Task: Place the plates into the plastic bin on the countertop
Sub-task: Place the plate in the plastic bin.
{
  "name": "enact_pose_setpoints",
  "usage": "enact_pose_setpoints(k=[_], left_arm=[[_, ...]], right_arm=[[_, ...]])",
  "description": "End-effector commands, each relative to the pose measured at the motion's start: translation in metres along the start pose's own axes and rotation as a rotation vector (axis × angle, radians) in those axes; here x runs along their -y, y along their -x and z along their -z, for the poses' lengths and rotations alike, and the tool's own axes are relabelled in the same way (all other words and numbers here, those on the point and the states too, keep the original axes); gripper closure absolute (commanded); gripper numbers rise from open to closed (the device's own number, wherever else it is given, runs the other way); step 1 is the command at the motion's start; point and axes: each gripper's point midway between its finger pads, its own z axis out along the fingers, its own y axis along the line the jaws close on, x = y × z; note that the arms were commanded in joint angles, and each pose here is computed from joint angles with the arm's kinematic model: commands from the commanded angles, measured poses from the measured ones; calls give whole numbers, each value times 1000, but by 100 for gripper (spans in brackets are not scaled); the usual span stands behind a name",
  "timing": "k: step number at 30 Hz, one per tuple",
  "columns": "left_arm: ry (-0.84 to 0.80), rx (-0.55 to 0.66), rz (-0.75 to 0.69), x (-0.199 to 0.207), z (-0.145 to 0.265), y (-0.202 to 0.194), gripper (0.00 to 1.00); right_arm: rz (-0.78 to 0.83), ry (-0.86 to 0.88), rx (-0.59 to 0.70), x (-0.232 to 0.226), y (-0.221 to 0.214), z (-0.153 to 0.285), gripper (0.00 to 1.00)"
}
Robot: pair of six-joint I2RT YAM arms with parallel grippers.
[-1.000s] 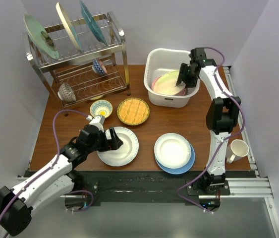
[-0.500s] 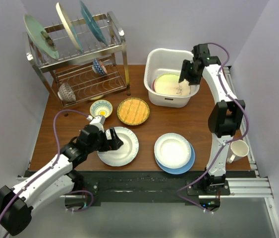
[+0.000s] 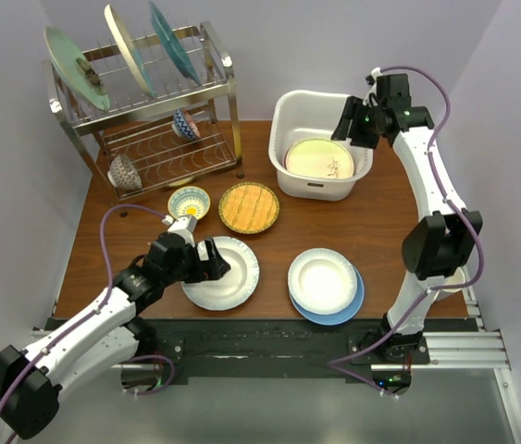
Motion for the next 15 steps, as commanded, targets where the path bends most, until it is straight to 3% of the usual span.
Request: enact_pose_setpoints(k=[1, 15], left_arm=[[-40, 32, -15, 10, -1, 9, 0], [-11, 69, 13, 7, 3, 17, 0]], right_arm=[[10, 164, 57, -39, 4, 29, 39], [48, 321, -106, -82, -89, 32, 39]])
